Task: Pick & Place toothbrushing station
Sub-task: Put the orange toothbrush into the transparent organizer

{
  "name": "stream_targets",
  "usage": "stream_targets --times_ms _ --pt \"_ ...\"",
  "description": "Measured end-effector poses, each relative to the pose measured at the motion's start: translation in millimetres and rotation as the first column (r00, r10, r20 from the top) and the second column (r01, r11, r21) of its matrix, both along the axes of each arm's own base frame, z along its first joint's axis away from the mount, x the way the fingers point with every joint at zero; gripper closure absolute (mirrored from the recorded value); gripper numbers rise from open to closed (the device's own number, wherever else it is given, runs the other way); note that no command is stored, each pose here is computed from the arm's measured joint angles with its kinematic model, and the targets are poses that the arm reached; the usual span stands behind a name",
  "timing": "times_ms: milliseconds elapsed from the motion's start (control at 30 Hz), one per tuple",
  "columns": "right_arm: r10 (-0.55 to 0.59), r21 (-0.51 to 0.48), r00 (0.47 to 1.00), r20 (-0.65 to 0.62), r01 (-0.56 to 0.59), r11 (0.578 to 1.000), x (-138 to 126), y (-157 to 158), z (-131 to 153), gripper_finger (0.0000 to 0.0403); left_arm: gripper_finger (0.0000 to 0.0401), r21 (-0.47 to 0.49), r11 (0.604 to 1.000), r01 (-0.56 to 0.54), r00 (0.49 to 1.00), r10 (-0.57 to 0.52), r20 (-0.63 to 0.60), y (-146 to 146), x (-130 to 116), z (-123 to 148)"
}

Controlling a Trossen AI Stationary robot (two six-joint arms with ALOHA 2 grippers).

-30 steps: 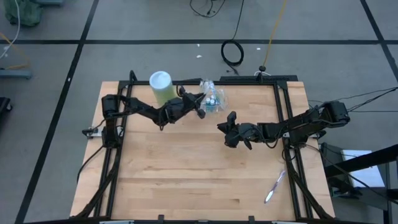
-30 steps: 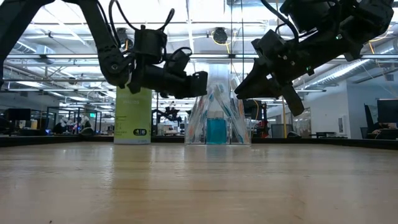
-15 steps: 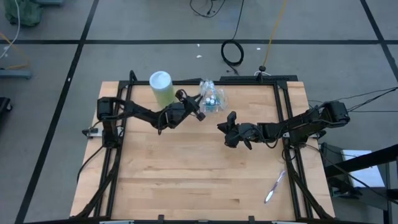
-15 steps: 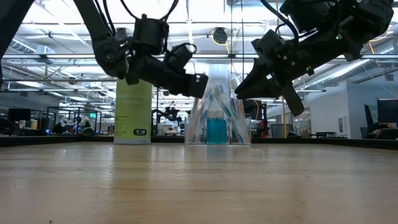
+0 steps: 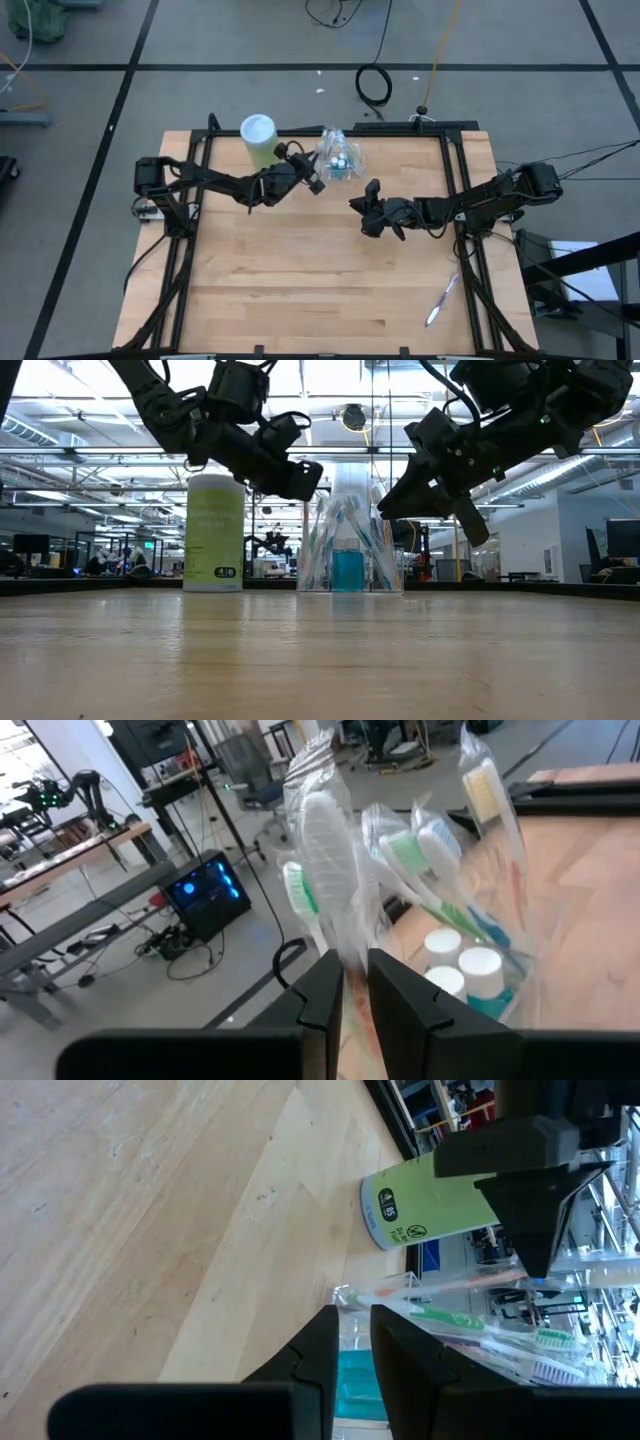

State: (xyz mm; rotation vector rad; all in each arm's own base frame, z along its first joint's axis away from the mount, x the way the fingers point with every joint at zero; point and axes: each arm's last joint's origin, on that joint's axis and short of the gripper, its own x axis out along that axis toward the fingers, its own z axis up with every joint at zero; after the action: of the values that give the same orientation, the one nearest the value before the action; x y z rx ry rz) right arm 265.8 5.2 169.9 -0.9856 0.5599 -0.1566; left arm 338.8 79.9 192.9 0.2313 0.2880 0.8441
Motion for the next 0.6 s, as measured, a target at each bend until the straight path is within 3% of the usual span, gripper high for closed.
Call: stream_targets --times_ms 300,600 --pt "0.0 0.0 1.0 0.002 0.0 1.0 0 0 0 0.0348 0.035 -0.022 1.0 0.008 1.0 -0.008 0.019 1 0 0" --pt "0.0 0.0 1.0 0.002 0.0 1.0 0 0 0 0.0348 0.035 -0.2 0.976 0.082 0.992 -0.06 0.113 21 -3 -8"
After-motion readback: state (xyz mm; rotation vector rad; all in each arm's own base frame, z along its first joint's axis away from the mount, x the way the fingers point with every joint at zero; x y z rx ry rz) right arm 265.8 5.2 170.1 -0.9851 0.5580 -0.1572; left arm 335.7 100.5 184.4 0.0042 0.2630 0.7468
